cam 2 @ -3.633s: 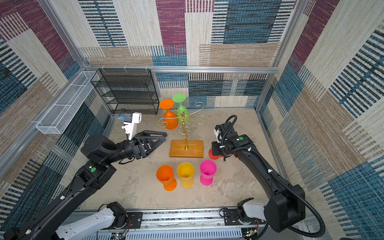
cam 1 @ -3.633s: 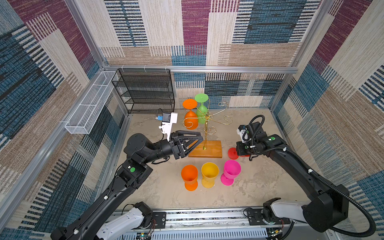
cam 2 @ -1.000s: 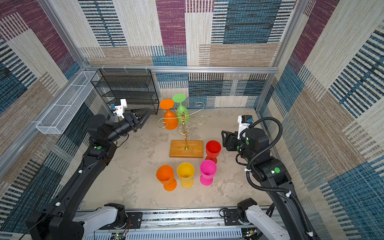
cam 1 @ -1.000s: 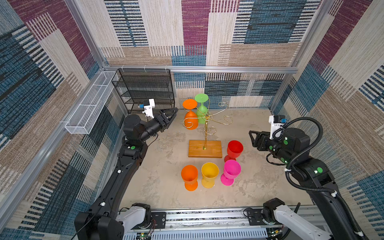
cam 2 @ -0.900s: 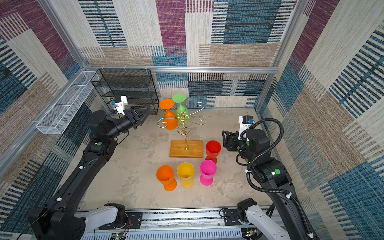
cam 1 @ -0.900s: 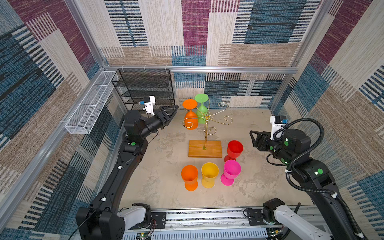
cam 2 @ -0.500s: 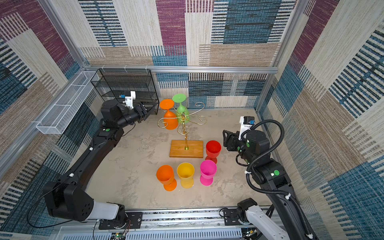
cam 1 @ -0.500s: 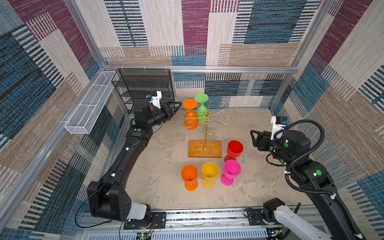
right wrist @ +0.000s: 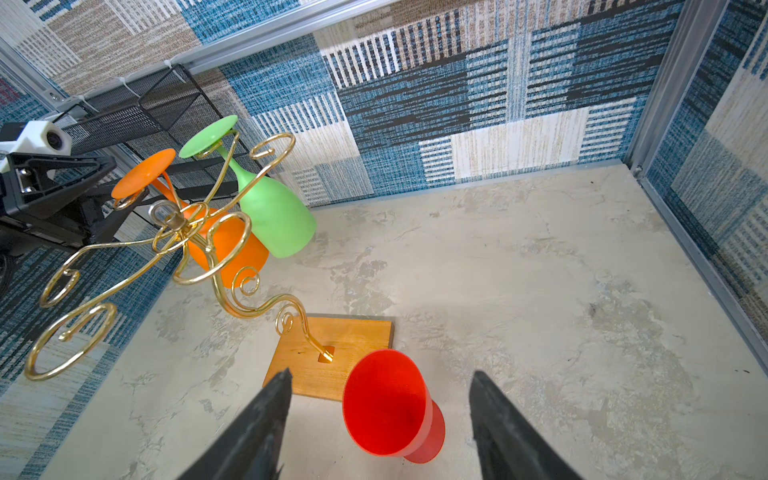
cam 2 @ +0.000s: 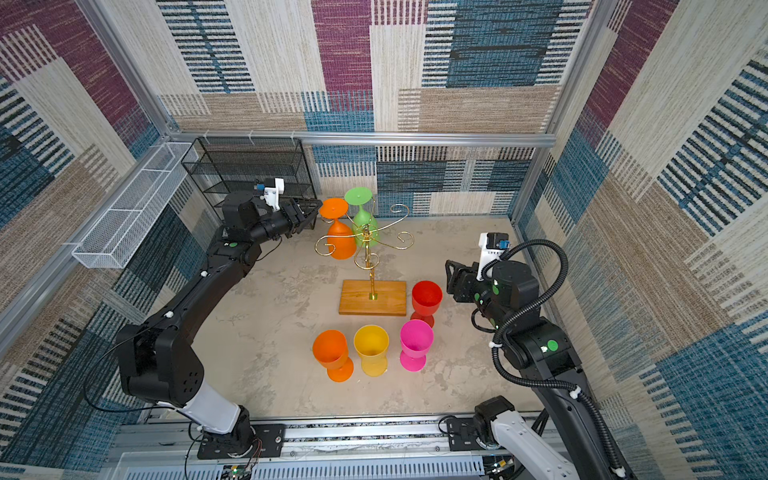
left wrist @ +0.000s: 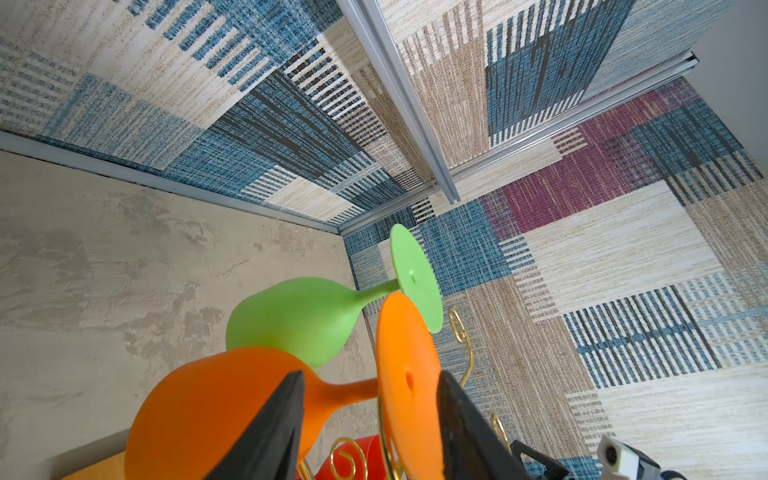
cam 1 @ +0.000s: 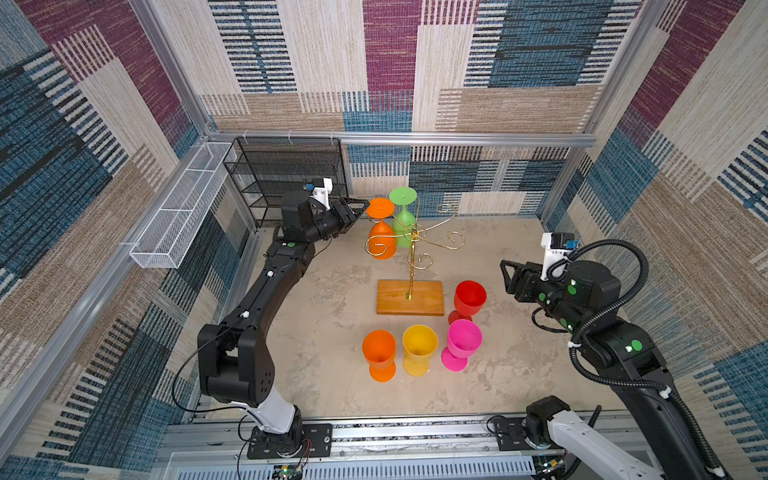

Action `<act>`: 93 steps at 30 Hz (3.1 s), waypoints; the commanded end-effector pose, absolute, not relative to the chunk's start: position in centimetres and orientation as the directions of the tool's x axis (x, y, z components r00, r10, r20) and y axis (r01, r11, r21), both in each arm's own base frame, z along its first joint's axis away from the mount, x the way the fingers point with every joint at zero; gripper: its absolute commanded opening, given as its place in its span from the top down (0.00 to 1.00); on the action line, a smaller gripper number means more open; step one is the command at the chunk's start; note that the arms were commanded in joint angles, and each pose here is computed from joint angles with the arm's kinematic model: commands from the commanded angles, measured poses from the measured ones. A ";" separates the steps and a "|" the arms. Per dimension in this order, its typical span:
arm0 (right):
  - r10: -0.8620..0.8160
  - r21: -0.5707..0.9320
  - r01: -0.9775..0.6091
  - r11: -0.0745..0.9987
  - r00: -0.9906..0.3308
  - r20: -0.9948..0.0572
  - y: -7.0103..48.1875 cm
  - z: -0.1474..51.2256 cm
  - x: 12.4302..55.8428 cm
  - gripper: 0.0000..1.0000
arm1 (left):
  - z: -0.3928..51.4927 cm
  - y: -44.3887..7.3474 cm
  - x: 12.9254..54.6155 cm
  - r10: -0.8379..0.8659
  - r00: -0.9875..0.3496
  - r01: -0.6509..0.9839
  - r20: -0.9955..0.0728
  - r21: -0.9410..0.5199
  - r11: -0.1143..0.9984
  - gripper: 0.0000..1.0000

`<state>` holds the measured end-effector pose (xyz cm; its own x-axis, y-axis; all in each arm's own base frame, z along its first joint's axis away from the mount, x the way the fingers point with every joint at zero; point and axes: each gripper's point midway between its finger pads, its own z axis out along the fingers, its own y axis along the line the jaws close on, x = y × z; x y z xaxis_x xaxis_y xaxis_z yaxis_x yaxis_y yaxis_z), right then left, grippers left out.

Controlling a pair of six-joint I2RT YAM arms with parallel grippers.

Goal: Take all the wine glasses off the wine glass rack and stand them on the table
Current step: 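Move the left gripper to the orange glass on the rack, then close the left gripper on the foot of the orange glass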

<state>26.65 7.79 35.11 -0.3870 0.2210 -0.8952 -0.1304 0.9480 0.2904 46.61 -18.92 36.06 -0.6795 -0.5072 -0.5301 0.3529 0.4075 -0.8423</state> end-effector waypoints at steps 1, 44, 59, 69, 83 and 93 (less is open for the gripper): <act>0.222 0.286 -0.143 0.947 -0.353 -0.909 7.9 35.9 27.1 0.31 | 37.7 -19.2 46.6 -0.499 -0.658 0.415 -0.563 -0.825 0.383 0.48; 0.208 0.288 -0.161 0.944 -0.390 -0.897 8.6 34.0 27.6 0.31 | 37.2 -20.2 46.0 -0.463 -0.686 0.432 -0.562 -0.826 0.362 0.85; 0.209 0.292 -0.164 0.942 -0.394 -0.895 8.7 33.8 27.5 0.31 | 38.4 -20.0 45.6 -0.469 -0.682 0.437 -0.561 -0.827 0.353 0.99; 0.208 0.294 -0.171 0.940 -0.394 -0.895 8.8 33.7 27.6 0.31 | 39.5 -20.0 45.4 -0.486 -0.693 0.439 -0.532 -0.847 0.301 1.00; 0.204 0.293 -0.178 0.939 -0.399 -0.894 9.0 33.6 27.8 0.31 | 39.4 -20.4 44.9 -0.476 -0.715 0.442 -0.512 -0.859 0.259 1.00; 0.207 0.300 -0.180 0.937 -0.407 -0.890 9.1 33.1 27.8 0.31 | 39.4 -20.5 43.3 -0.435 -0.730 0.457 -0.528 -0.849 0.264 1.00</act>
